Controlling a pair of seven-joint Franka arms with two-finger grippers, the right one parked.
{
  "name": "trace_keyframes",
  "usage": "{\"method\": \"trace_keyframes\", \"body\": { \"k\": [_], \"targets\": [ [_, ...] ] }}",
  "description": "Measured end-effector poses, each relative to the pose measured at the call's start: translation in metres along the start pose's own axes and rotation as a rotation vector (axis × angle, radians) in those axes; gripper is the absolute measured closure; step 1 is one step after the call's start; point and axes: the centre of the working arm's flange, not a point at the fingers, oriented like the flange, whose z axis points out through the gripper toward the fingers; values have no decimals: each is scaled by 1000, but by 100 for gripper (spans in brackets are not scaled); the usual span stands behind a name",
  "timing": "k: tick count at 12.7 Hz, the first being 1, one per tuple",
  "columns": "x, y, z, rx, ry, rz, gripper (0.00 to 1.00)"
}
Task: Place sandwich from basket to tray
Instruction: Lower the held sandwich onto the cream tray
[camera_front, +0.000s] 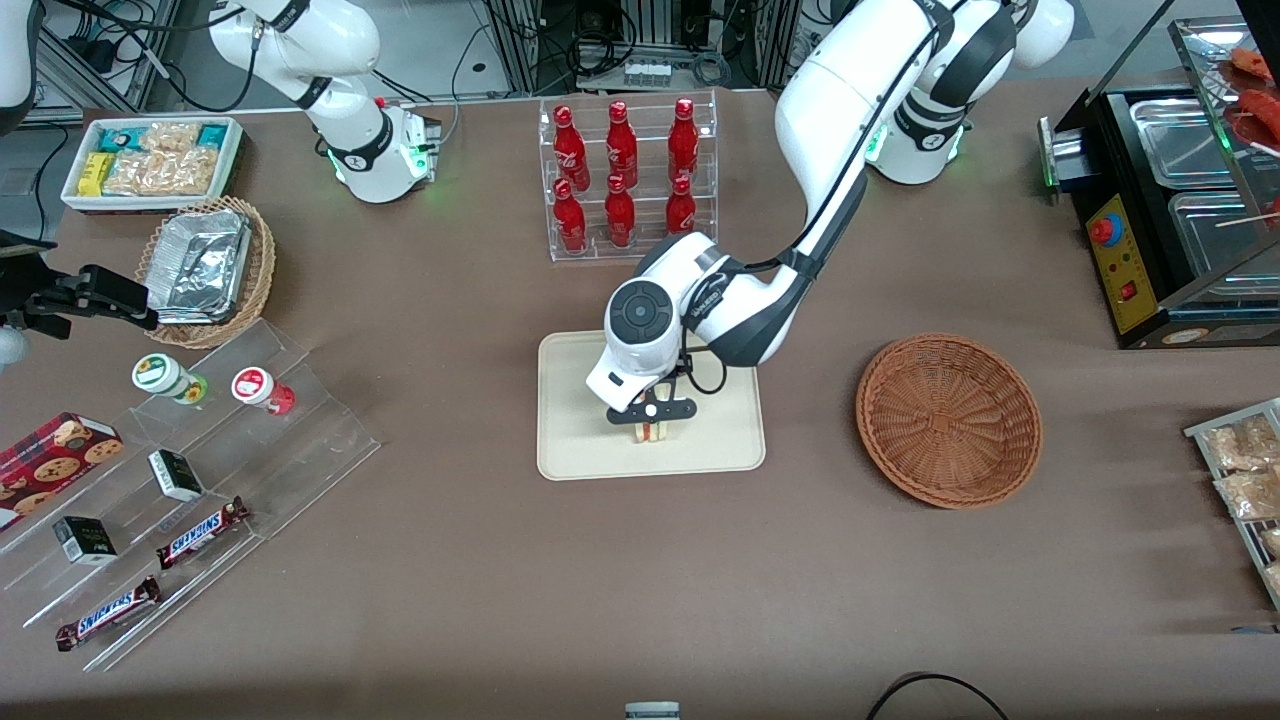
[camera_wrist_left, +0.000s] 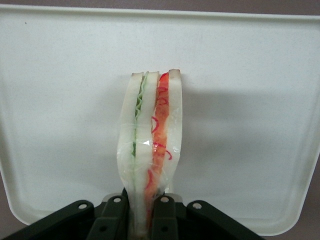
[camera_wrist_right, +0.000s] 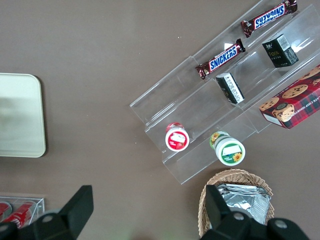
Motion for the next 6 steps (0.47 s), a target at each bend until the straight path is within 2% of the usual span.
{"method": "trace_keyframes", "body": {
  "k": [6],
  "targets": [
    [-4,9,8,-23,19,-40,83]
  ]
}}
